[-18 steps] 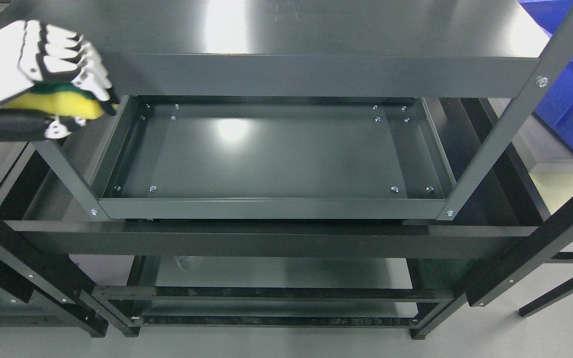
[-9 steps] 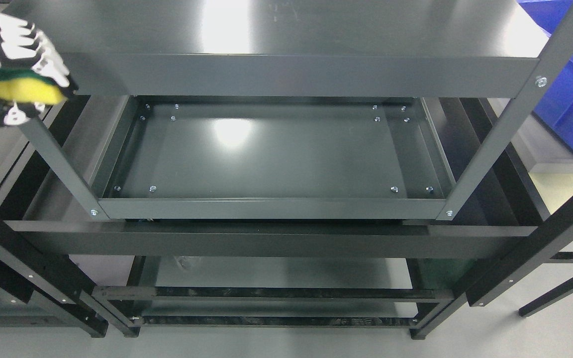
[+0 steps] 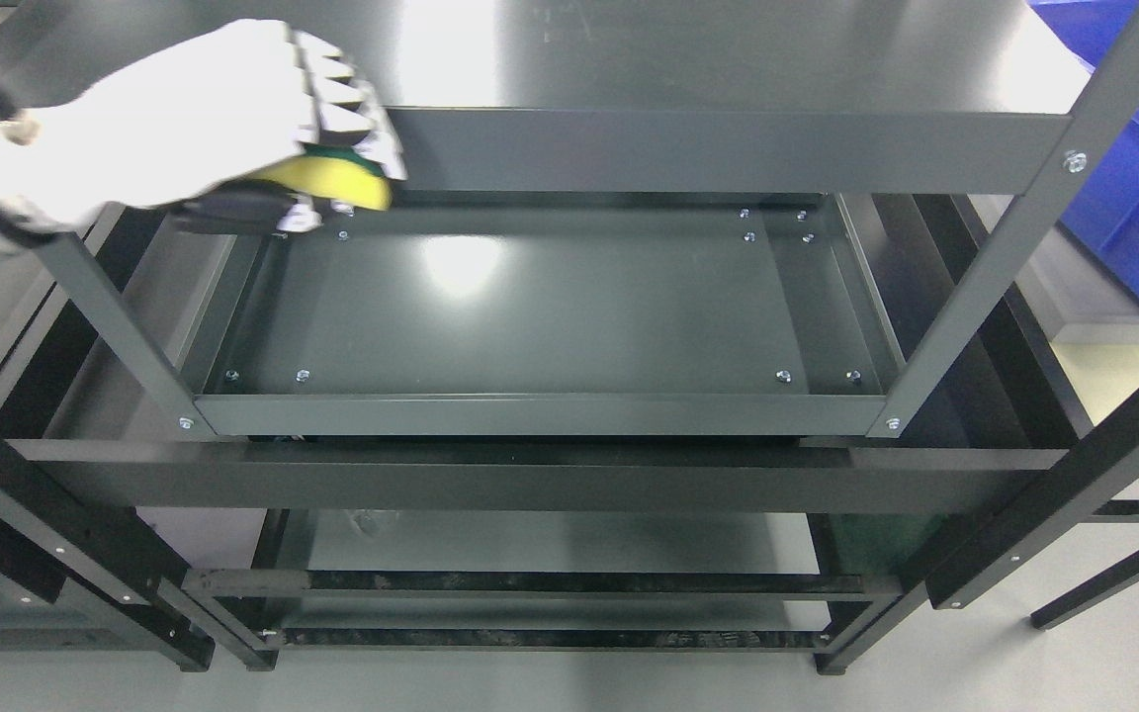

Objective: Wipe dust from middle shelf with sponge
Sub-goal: 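Wipe the sponge back along the shelf toward the near edge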

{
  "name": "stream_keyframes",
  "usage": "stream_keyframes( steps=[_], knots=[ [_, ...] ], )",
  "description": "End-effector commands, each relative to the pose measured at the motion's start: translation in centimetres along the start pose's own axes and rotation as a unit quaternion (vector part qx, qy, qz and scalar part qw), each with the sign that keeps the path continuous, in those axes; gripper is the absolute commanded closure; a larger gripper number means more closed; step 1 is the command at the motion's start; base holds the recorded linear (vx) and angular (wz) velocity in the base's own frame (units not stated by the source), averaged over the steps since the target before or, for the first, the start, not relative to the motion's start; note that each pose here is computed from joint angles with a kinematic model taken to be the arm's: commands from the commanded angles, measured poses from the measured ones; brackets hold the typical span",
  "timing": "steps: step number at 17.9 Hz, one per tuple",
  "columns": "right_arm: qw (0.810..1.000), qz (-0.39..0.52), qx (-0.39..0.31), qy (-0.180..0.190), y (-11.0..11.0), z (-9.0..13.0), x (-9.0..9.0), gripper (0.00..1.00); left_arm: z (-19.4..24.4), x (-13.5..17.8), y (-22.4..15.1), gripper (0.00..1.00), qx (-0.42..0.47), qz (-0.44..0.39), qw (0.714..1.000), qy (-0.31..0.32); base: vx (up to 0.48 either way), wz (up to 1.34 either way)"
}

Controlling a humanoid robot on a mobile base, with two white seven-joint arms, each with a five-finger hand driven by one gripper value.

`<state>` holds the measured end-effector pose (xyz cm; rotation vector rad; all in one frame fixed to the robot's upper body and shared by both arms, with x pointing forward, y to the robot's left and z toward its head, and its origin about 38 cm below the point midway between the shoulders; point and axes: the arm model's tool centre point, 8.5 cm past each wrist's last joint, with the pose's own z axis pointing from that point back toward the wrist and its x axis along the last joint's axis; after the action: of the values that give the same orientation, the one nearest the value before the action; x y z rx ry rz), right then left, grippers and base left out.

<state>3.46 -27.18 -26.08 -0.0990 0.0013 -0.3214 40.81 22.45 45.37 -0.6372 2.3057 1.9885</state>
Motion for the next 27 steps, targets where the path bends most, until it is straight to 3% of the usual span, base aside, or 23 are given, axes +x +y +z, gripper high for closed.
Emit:
stream_keyframes(
  steps=[1,4,9,13,16,19,21,23,27],
  knots=[
    [1.000,-0.001,-0.008,-0.012,-1.0,0.0,0.9,0.00,-20.0,9.5,-4.2,1.00,0.040,0.033,0.983,-0.177,0.000,0.00],
    [1.000,-0.001,-0.008,-0.012,-1.0,0.0,0.9,0.00,-22.6,12.6,-6.6,1.00,0.000,0.034,0.973,-0.227,0.000,0.00],
    [1.000,0.000,-0.008,-0.012,-1.0,0.0,1.0,0.00,-24.4,15.7,-7.3,1.00,0.069,0.032,0.963,-0.259,0.000,0.00],
    [1.000,-0.001,-0.008,-0.012,-1.0,0.0,0.9,0.00,-26.2,18.2,-10.1,1.00,0.064,0.071,0.967,-0.236,0.000,0.00],
    [1.000,-0.001,-0.008,-0.012,-1.0,0.0,0.9,0.00,-26.1,17.5,-12.8,1.00,0.064,0.112,0.971,-0.203,0.000,0.00],
    [1.000,-0.001,-0.008,-0.012,-1.0,0.0,0.9,0.00,-24.0,18.4,-18.9,0.99,0.102,0.250,0.956,-0.118,0.000,0.00],
    [1.000,-0.001,-0.008,-0.012,-1.0,0.0,0.9,0.00,-22.0,18.7,-21.7,0.99,0.170,0.382,0.908,-0.018,0.000,0.00],
    [1.000,-0.001,-0.008,-0.012,-1.0,0.0,0.9,0.00,-18.3,16.5,-23.8,0.99,0.230,0.456,0.854,0.101,0.000,0.00],
    [1.000,0.000,-0.008,-0.012,-1.0,0.0,1.0,0.00,-8.8,10.4,-24.8,0.99,0.324,0.473,0.770,0.279,0.000,0.00]
  ],
)
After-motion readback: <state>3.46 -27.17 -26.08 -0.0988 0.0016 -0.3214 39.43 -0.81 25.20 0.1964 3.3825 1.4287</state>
